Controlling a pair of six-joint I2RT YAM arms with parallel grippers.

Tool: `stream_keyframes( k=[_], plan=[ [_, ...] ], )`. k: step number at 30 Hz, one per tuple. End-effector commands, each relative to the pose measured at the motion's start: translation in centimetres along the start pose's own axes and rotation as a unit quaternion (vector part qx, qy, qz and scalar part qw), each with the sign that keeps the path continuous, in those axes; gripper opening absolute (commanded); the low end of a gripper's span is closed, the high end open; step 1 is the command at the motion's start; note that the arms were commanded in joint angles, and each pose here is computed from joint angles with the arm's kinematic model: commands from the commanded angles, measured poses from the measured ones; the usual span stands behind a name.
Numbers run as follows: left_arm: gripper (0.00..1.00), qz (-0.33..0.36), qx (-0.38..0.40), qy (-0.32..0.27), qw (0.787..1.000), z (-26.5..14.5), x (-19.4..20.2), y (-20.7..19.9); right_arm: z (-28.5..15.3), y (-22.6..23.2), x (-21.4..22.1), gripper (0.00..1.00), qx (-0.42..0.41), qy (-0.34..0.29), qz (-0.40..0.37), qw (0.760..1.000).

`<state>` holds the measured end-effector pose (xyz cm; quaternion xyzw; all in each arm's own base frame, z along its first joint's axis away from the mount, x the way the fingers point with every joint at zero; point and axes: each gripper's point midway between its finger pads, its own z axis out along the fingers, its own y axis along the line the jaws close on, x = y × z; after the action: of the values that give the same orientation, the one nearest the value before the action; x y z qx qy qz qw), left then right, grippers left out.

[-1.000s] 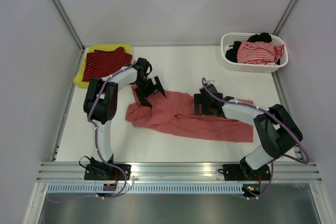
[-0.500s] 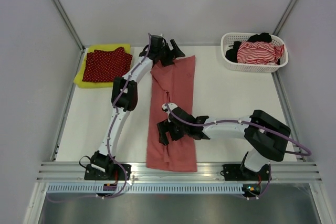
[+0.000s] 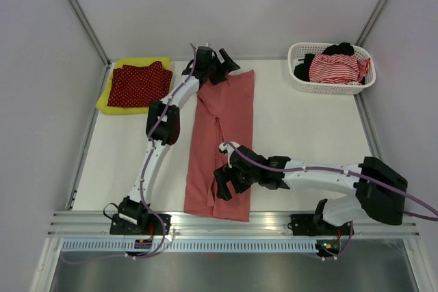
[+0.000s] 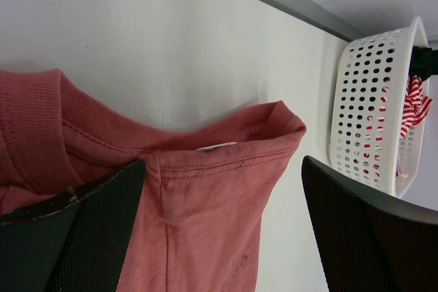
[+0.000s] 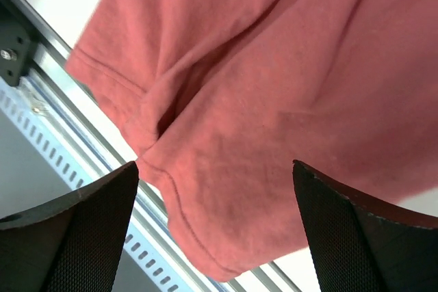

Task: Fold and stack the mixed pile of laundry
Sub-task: Fold the T-shirt at the center of the board.

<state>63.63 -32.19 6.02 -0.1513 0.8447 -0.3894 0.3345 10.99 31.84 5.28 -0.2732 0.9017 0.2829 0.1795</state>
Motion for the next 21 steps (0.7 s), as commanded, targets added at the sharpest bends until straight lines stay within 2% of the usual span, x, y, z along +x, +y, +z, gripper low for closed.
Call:
stream_keyframes(
  k=[1,6,7,11,15,16,17,18,19,21],
  plan=[
    [1.00,0.003,0.007,-0.047,0.999,-1.0,-3.1,-1.8,-2.4,-0.3,-1.9,0.98,0.020,-0.046,0.007,0.999],
    [1.00,0.072,0.089,-0.071,0.991,-6.3,-6.4,-10.1,-4.4,-2.3,-2.8,0.98,0.062,-0.088,0.033,0.994],
    [1.00,0.086,0.102,-0.077,0.988,-8.6,-7.2,-12.3,-4.5,-2.7,-2.9,0.98,0.068,-0.092,0.039,0.993],
    [1.00,0.141,0.113,-0.072,0.981,-15.7,-7.0,-15.8,-5.2,-4.2,-2.9,0.98,0.082,-0.109,0.061,0.989],
    [1.00,0.150,0.061,-0.019,0.987,-22.2,-2.9,-13.5,-5.2,-5.9,-1.0,0.98,0.102,-0.092,0.080,0.987],
    [1.00,0.126,0.018,0.031,0.991,-22.3,1.1,-8.9,-5.2,-5.6,-0.5,0.98,0.092,-0.087,0.080,0.989],
    [1.00,0.121,0.029,0.020,0.992,-25.8,1.6,-10.1,-5.3,-5.5,0.0,0.98,0.082,-0.085,0.080,0.990],
    [1.00,0.112,0.016,0.034,0.993,-26.8,3.5,-8.7,-5.3,-5.2,0.4,0.98,0.069,-0.082,0.076,0.991],
    [1.00,0.087,-0.031,0.079,0.993,-27.3,8.0,-3.8,-5.3,-4.0,1.3,0.98,0.030,-0.061,0.072,0.995],
    [1.00,0.073,-0.039,0.076,0.994,-31.0,11.1,-3.0,-5.3,-3.0,2.6,0.98,-0.009,-0.043,0.060,0.997]
  ],
)
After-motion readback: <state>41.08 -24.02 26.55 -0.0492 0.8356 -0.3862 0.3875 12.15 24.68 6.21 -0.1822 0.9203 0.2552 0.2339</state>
